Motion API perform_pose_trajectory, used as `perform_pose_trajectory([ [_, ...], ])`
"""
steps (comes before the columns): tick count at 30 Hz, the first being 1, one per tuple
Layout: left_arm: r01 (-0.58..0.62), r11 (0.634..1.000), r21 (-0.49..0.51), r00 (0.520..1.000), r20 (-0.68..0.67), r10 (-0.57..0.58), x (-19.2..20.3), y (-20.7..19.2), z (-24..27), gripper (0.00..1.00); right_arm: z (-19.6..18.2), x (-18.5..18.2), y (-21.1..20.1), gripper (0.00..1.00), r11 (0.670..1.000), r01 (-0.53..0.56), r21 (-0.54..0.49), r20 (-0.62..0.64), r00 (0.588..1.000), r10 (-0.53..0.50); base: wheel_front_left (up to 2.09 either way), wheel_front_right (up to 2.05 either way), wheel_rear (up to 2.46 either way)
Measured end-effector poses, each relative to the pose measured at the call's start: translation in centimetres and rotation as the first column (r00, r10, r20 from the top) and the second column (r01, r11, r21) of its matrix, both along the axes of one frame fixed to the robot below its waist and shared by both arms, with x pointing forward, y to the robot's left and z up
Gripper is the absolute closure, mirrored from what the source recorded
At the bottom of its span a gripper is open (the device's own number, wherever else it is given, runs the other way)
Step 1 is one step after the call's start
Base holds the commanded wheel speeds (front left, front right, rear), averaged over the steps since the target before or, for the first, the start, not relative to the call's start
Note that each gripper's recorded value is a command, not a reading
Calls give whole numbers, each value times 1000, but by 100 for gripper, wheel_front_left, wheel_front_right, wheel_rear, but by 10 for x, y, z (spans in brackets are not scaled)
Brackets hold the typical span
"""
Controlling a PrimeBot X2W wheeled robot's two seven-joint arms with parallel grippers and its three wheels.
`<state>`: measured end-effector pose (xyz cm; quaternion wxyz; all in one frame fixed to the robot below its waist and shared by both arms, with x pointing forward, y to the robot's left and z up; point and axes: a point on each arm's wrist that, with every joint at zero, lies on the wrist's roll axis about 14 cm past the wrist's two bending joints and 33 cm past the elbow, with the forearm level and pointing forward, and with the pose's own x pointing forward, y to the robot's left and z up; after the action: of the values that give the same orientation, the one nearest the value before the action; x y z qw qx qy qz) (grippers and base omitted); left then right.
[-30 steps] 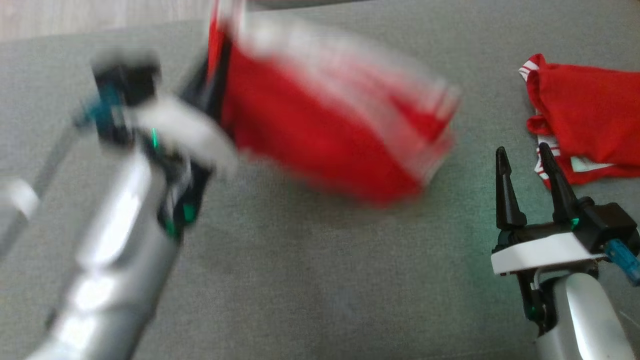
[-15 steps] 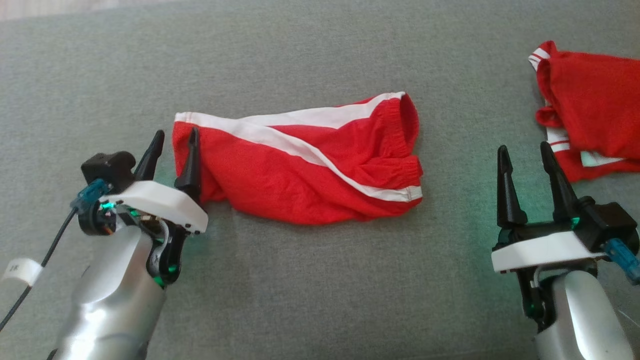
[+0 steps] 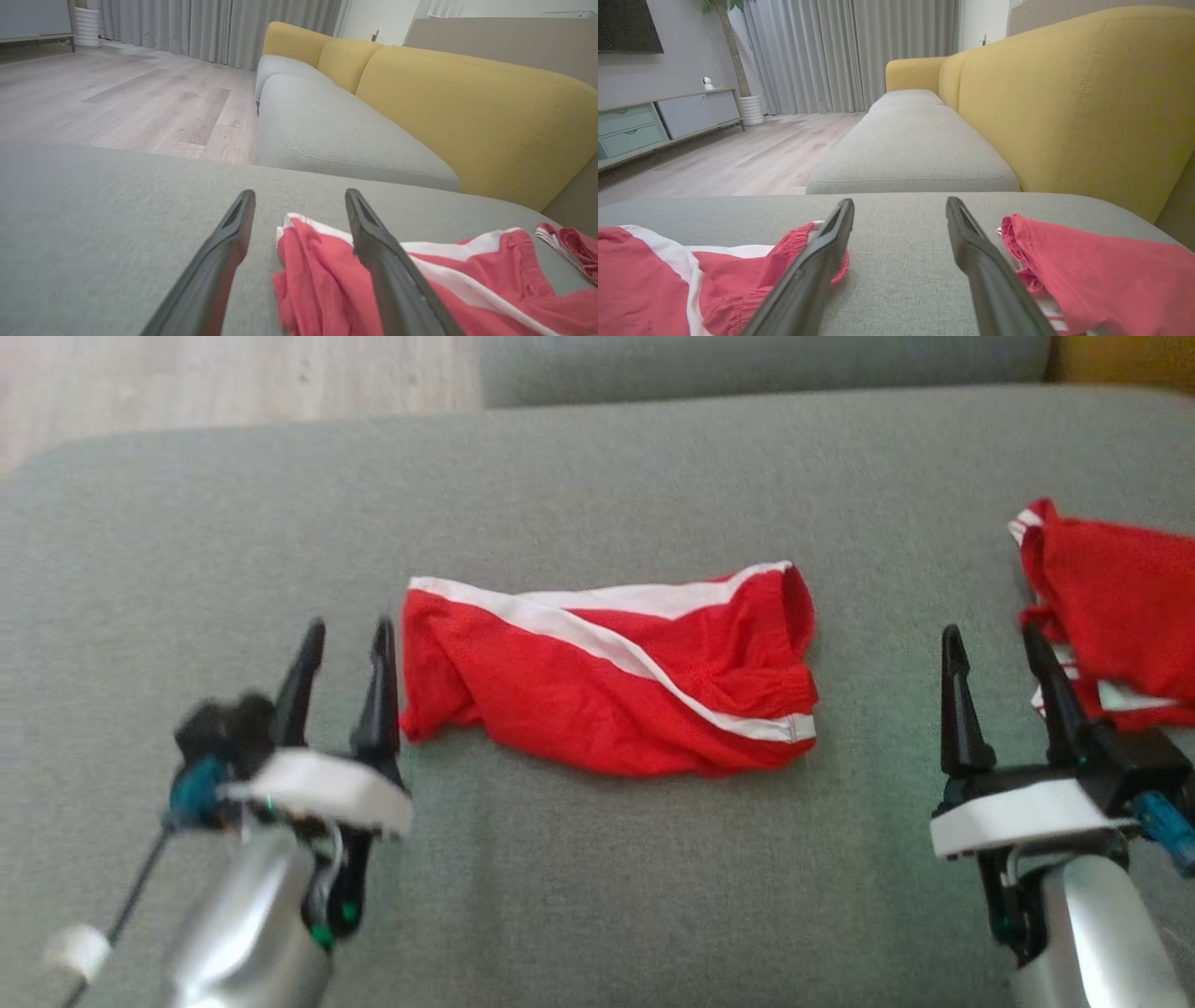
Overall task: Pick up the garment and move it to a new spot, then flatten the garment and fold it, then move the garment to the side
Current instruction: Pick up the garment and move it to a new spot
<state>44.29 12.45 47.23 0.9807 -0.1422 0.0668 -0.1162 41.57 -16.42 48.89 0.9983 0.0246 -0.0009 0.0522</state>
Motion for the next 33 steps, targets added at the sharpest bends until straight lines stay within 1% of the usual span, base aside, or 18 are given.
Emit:
perform_pose_trajectory([
  [5, -70, 998, 4, 998, -11, 70, -44, 13, -7, 0, -3, -20, 7, 0, 1000, -22, 1, -18, 1000, 22, 0, 0, 0],
  [6, -70, 998, 4, 998, -11, 70, -44, 13, -7, 0, -3, -20, 7, 0, 1000, -22, 1, -18, 1000, 22, 0, 0, 0],
  [12, -132, 991, -8, 991, -21, 132, -86, 21, -11, 0, -11, -39, 14, 0, 999, -41, 19, -46, 998, 41, 0, 0, 0],
  [17, -164, 986, -23, 986, -46, 163, -111, 25, -18, 0, -13, -48, 19, 0, 998, -52, 41, -55, 997, 54, 0, 0, 0],
  [20, -171, 985, -25, 984, -49, 170, -117, 25, -18, 0, -13, -50, 23, 0, 997, -65, 46, -56, 996, 68, 0, 0, 0],
  [33, -169, 985, -29, 986, -21, 168, -117, 25, -9, 0, -19, -56, 29, 0, 995, -81, 57, -76, 993, 85, 0, 0, 0],
])
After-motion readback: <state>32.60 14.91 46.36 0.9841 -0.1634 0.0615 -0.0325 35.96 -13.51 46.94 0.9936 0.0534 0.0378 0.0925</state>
